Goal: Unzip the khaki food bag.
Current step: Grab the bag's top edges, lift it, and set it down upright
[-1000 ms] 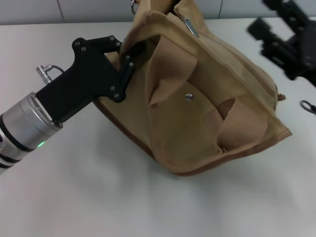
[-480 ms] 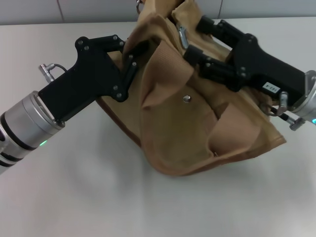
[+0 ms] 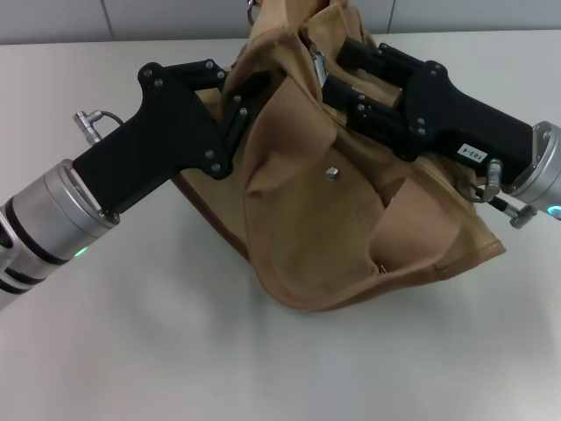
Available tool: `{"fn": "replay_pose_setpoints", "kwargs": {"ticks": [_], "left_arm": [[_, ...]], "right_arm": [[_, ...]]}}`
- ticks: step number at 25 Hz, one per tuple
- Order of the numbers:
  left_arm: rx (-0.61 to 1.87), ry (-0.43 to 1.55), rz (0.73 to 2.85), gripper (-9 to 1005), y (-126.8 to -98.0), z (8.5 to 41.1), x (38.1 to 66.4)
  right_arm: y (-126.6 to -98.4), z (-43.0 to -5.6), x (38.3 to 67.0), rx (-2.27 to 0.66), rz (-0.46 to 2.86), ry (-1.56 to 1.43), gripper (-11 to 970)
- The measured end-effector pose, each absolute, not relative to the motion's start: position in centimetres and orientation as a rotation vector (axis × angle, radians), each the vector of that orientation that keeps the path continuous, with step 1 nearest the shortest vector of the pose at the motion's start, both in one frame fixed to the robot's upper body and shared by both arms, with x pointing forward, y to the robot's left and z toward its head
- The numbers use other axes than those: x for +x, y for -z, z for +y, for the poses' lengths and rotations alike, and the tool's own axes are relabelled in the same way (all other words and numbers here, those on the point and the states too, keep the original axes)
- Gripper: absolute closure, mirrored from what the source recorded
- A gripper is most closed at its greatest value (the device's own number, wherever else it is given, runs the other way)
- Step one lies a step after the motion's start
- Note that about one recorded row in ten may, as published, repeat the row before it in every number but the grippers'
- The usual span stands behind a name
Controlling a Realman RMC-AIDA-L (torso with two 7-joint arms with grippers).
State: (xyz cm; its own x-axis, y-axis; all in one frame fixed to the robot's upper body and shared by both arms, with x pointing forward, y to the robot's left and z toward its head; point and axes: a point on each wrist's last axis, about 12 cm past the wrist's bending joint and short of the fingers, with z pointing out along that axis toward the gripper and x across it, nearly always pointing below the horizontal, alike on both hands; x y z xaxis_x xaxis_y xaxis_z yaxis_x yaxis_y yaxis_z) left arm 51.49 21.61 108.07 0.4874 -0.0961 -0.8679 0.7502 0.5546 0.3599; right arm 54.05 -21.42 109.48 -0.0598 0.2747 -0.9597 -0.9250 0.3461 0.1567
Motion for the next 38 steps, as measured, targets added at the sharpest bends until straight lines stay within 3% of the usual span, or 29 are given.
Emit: {"fn": "replay_pose_setpoints", "kwargs": {"ticks": [8, 18, 23, 38], "left_arm": [[0.836, 0.597, 0.917, 925, -108.2, 21.5, 51.6], [0.841, 0.597, 0.913, 922, -108.2, 21.4, 51.7], [0.842, 0.598, 0.911, 920, -108.3, 21.4, 51.7], [0.846, 0.6, 0.911, 916, -108.3, 21.2, 51.8]], "right_arm": [[-109.8, -21.3, 53.9, -0.743, 1.233, -1.156, 518], [-110.0, -21.2, 53.7, -0.721, 1.237, -1.21, 579], [-110.2, -21.1, 53.5, -0.738, 1.221, -1.241, 370], [-109.8, -22.1, 53.5, -0.749, 1.32, -1.252, 386]]}}
